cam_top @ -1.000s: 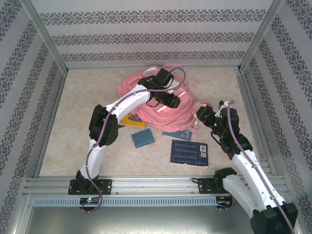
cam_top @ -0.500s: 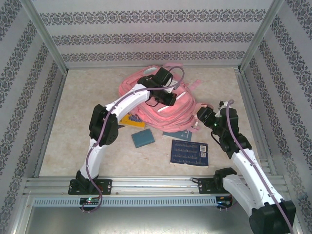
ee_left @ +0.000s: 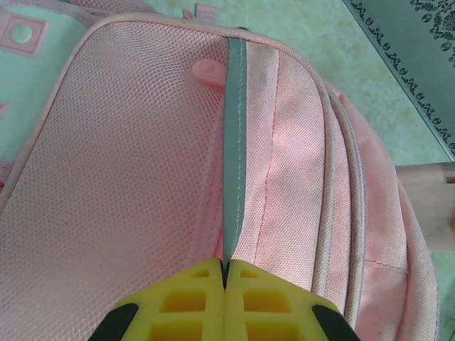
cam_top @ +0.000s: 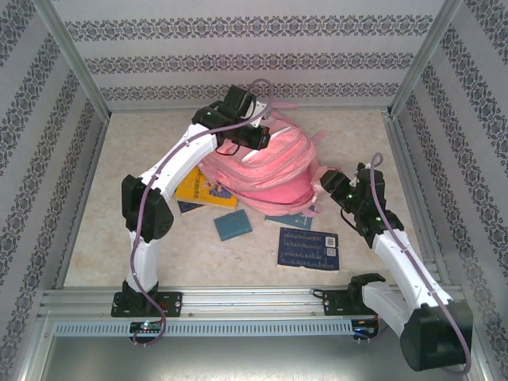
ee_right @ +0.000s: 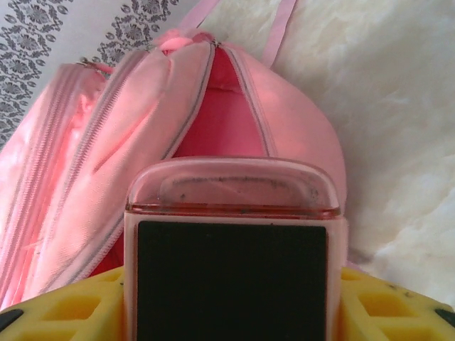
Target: Pack books, pencil case, and school supplies into a backpack
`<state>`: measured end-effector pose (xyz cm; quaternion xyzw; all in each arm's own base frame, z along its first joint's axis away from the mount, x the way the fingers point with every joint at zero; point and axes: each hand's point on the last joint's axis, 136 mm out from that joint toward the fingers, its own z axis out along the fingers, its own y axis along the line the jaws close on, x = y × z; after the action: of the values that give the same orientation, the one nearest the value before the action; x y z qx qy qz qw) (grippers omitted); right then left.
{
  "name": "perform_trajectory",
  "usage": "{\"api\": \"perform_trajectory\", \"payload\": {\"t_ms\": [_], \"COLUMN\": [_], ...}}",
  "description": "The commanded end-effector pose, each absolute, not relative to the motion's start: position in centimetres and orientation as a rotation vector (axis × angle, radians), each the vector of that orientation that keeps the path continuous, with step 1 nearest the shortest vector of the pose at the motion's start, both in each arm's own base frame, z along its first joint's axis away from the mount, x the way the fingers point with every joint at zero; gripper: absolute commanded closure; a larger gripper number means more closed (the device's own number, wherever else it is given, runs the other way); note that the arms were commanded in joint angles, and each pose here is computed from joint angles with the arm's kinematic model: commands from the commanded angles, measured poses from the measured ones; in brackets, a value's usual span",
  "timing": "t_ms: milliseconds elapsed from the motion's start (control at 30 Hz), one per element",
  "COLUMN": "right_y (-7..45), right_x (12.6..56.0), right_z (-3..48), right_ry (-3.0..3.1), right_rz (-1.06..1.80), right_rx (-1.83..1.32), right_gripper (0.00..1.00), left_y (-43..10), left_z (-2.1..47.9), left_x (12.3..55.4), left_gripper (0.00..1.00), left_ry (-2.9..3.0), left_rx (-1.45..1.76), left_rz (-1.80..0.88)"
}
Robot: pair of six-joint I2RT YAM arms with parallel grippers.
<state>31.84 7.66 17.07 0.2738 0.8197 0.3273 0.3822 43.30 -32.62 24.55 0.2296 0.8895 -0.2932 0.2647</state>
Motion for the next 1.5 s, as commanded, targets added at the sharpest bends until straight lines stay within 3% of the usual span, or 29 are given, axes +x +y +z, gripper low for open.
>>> {"api": "perform_trajectory", "payload": {"t_ms": [0, 200, 433, 733, 1300, 1400, 1467], "right_y": [9.7, 12.1, 14.0, 15.1, 15.1, 15.1, 15.0], "right_x": [33.7, 36.7, 38.1, 38.2, 37.9, 37.8, 37.8], "right_z": [18.5, 19.2, 21.4, 21.2, 21.3, 21.4, 21.6], "right_ry": [2.019, 1.959, 1.847, 1.803, 1.799, 1.796, 1.794], "right_rz": [1.052, 1.285, 1.496, 1.606, 1.606, 1.606, 1.605], "right_rx": [0.702, 0.731, 0.761, 0.791, 0.788, 0.790, 0.789], "right_gripper": [0.70, 0.70, 0.72, 0.73, 0.75, 0.75, 0.75], "left_y": [-32.8, -33.4, -33.0, -35.3, -39.4, -40.4, -40.6], "left_z": [28.8, 27.4, 26.4, 25.8, 24.1, 23.2, 22.5], "left_x": [41.8, 40.6, 38.5, 34.7, 37.0, 37.2, 37.3], "left_gripper": [1.00, 0.97, 0.55, 0.32, 0.36, 0.42, 0.54], "left_ry": [2.334, 2.399, 2.456, 2.435, 2.361, 2.368, 2.382], "left_rx": [0.630, 0.650, 0.667, 0.874, 1.007, 1.028, 1.036], "left_rz": [-0.892, -0.969, -0.873, -0.651, -0.431, -0.458, -0.456]}}
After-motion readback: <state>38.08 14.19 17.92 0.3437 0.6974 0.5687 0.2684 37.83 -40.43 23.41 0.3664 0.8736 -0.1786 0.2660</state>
